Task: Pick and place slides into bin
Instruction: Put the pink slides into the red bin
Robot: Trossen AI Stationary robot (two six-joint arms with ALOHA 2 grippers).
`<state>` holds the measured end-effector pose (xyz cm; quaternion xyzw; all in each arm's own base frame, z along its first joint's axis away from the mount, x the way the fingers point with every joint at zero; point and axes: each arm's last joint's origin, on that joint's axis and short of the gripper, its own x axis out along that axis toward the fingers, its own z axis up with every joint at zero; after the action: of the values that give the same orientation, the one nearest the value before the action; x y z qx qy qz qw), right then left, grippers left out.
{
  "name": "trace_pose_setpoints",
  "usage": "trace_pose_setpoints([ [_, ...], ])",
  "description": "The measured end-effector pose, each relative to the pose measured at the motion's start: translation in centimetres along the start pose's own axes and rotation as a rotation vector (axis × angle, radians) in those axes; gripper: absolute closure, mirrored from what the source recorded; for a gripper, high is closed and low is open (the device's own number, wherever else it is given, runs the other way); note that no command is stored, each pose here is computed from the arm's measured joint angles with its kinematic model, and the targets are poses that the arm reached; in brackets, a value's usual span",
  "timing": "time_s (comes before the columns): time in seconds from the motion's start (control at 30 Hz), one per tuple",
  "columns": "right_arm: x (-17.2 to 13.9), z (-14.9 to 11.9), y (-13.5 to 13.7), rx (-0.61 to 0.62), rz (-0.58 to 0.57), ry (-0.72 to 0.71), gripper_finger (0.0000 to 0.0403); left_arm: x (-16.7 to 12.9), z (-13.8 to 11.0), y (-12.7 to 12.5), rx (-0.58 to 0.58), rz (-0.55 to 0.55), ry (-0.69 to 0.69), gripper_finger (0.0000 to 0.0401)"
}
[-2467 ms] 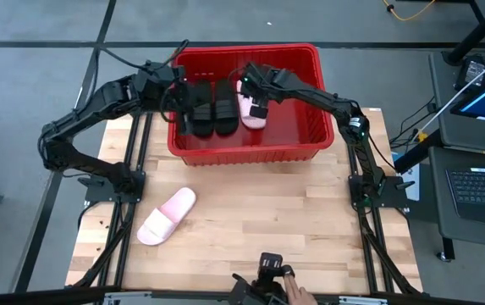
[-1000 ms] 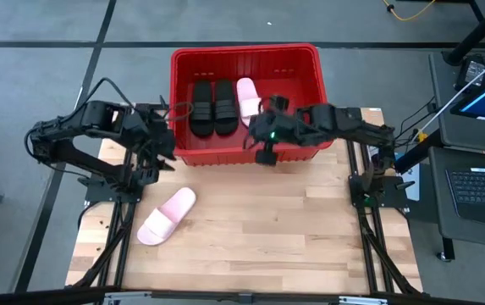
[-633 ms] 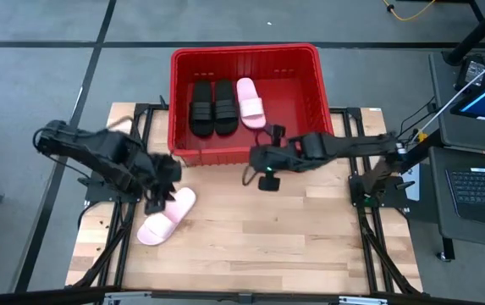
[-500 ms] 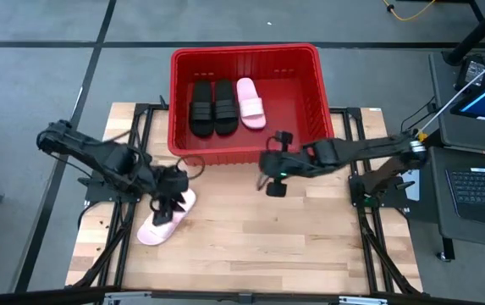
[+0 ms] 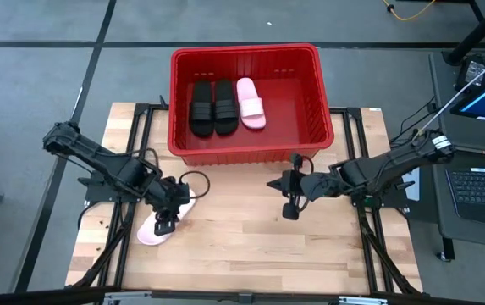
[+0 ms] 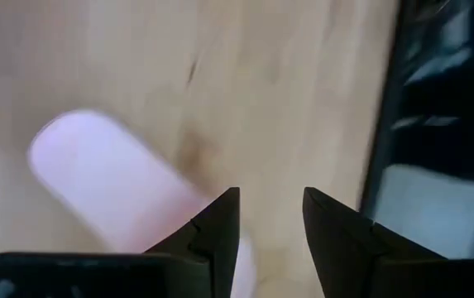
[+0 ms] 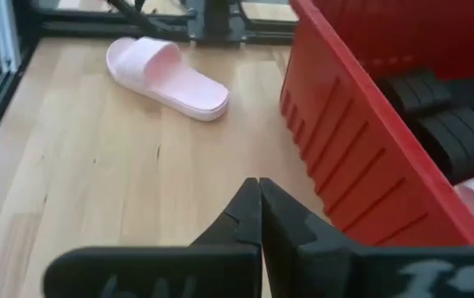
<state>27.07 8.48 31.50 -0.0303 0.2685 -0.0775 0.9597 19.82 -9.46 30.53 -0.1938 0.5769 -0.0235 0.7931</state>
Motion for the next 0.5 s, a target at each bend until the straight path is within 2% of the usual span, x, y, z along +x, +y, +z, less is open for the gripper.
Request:
trace_pose_setpoints([
  [0.13, 0.6, 0.3, 0.5, 0.024, -0.013, -0.005, 0.0402, 1.2, -0.4, 0.5, 0.065, 0.101, 0.131, 0.0274],
  [0.3, 0.8, 1.9, 0.9, 0.037, 0.001, -0.101, 0.0401, 2.3, -1.1, 1.2, 0.074, 0.225, 0.313, 0.0274],
  [0.5, 0.3, 3.6, 0.9, 0.033, 0.01, -0.175, 0.0401, 2.6, -1.0, 1.0, 0.203, 0.201, 0.315, 0.0274],
])
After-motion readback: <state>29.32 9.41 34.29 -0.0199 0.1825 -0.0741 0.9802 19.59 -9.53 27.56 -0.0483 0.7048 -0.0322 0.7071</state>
